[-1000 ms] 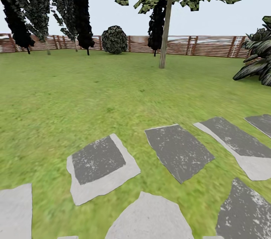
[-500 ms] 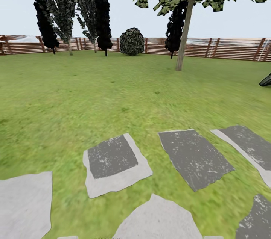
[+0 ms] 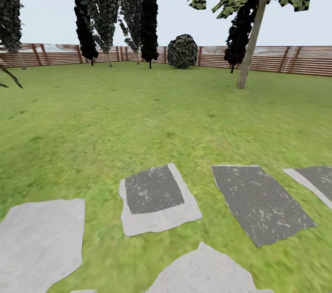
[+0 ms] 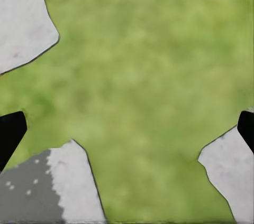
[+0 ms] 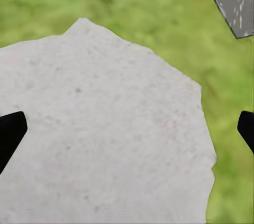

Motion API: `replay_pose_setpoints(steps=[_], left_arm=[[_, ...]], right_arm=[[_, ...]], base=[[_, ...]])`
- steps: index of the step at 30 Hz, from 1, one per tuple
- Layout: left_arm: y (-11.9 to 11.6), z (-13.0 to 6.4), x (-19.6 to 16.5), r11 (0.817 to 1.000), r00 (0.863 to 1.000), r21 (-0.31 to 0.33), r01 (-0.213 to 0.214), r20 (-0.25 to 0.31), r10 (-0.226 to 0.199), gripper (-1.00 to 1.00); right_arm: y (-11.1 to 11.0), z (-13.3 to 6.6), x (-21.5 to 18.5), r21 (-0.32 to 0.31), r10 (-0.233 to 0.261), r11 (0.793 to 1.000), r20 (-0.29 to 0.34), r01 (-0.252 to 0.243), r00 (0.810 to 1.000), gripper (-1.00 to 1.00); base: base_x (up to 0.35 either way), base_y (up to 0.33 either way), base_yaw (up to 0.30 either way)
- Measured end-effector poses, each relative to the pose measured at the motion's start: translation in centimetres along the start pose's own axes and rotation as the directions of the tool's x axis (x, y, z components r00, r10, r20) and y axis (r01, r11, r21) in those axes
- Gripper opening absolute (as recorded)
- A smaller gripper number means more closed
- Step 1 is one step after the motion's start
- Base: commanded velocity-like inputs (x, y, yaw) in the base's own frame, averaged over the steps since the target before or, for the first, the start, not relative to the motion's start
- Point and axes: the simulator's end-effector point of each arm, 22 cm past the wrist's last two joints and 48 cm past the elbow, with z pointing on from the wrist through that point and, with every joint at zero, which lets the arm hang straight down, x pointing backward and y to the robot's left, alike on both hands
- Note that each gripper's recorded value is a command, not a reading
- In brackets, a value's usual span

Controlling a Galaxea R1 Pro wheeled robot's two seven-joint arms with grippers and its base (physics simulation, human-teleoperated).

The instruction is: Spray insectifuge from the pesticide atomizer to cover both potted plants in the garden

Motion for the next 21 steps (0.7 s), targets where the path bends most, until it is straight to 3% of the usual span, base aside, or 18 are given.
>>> replay_pose_setpoints(steps=[5, 21], left_arm=[[0.01, -0.01, 0.02, 1.0, 1.0, -0.001, 0.0, -0.001, 0.0, 1.0], [0.02, -0.02, 0.01, 1.0, 1.0, -0.001, 0.0, -0.001, 0.0, 1.0]], right_arm=[[-0.01, -0.01, -0.02, 0.0, 0.0, 1.0, 0.0, 0.0, 1.0, 1.0], [-0.01, -0.02, -0.03, 0.0, 0.0, 1.0, 0.001, 0.0, 1.0, 1.0]], base=[[0.108, -0.04, 0.278], [0.273, -0.141, 0.278]])
